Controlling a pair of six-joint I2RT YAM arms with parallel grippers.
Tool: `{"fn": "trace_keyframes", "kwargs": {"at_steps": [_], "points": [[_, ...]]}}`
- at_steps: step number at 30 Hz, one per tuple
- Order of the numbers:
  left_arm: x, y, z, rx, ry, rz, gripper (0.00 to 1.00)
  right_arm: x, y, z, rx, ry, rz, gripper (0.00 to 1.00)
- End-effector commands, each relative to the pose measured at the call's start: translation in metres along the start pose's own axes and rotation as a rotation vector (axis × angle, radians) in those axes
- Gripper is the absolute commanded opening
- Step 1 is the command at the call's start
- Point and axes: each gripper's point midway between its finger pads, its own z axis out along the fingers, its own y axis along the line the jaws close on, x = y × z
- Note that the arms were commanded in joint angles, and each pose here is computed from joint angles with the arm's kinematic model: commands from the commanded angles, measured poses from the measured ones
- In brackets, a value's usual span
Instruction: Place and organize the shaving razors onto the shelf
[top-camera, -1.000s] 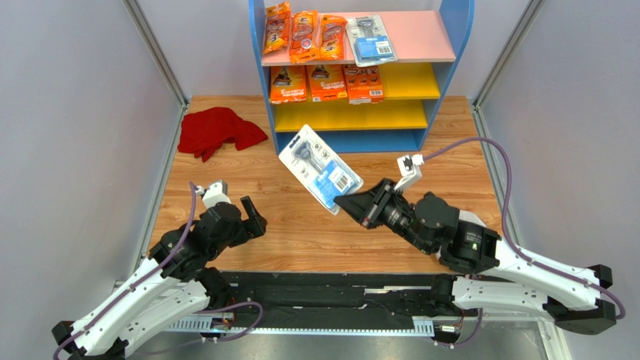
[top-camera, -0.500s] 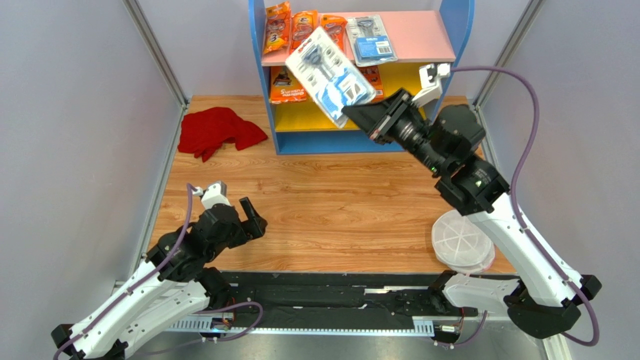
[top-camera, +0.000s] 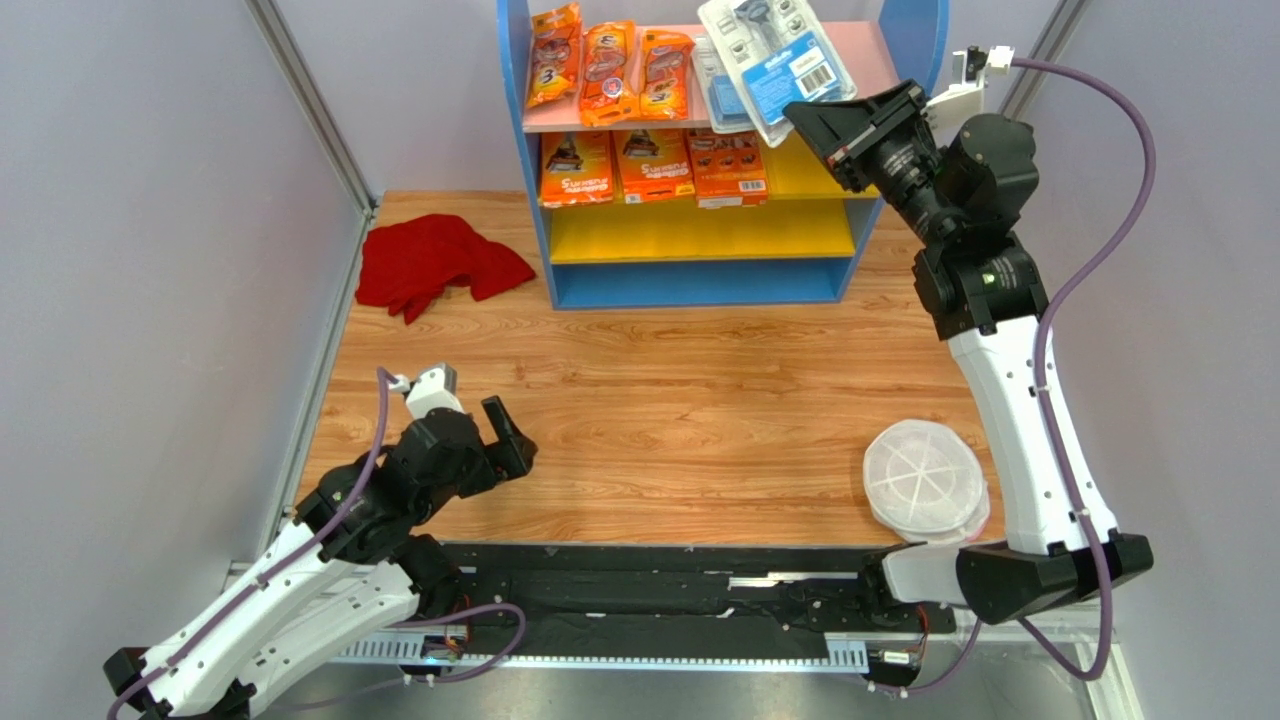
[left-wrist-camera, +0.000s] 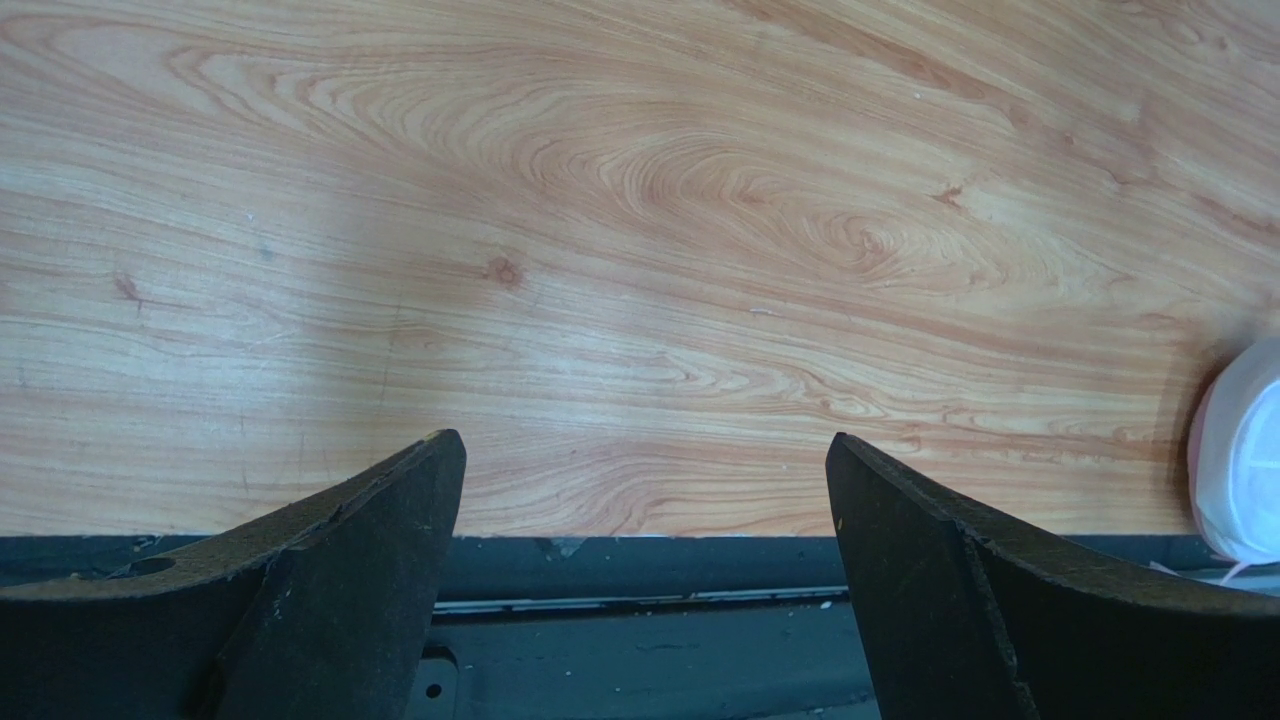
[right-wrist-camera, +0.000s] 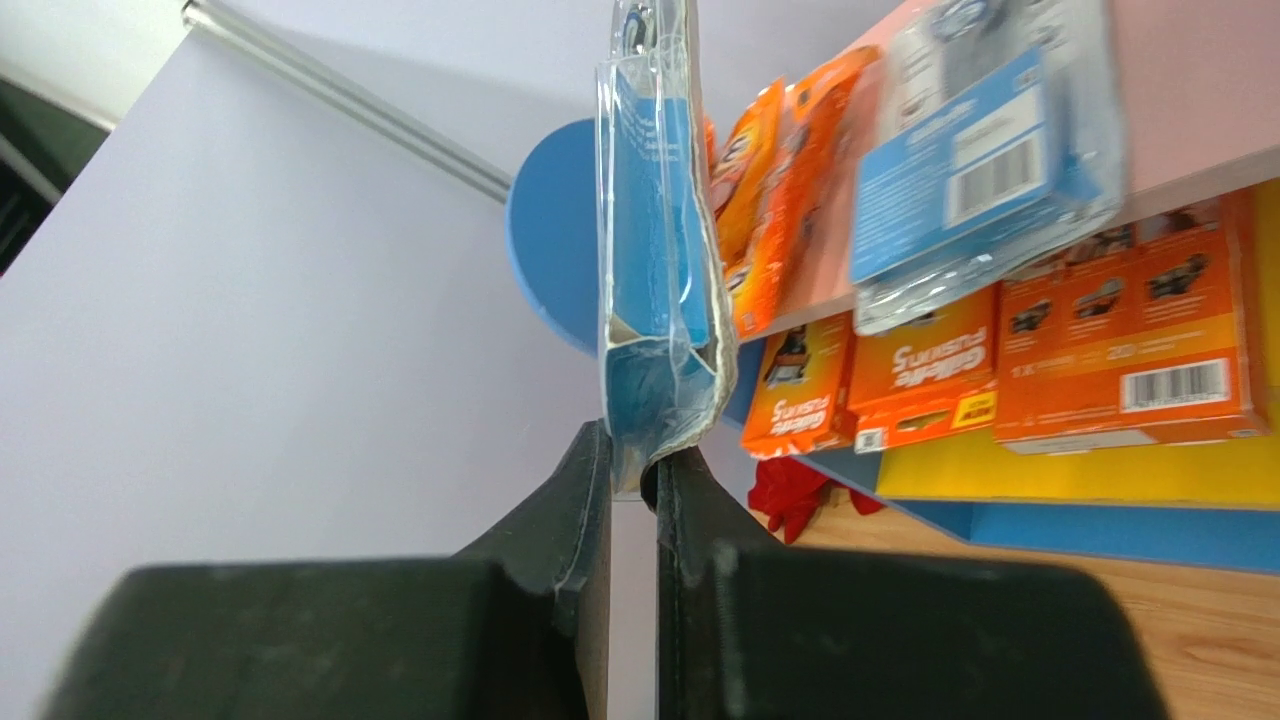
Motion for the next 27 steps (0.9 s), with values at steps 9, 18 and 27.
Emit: {"fn": "trace_keyframes", "kwargs": {"at_steps": [9,18,27], "points": [[-0.003,-0.005,0.002,0.025,-0.012,0.019,0.99,-0.083,-0.04,0.023,0.024,-0.128,0.06,0.0],[-0.003,-0.005,0.004,0.02,-0.012,0.033,0.99,-0.091,-0.089,0.046,0.113,-0.126,0.116,0.0],[-0.003,-0.006,0.004,0.022,-0.009,0.039,0.99,-0.086,-0.11,0.064,0.11,-0.107,0.182,0.0]]}}
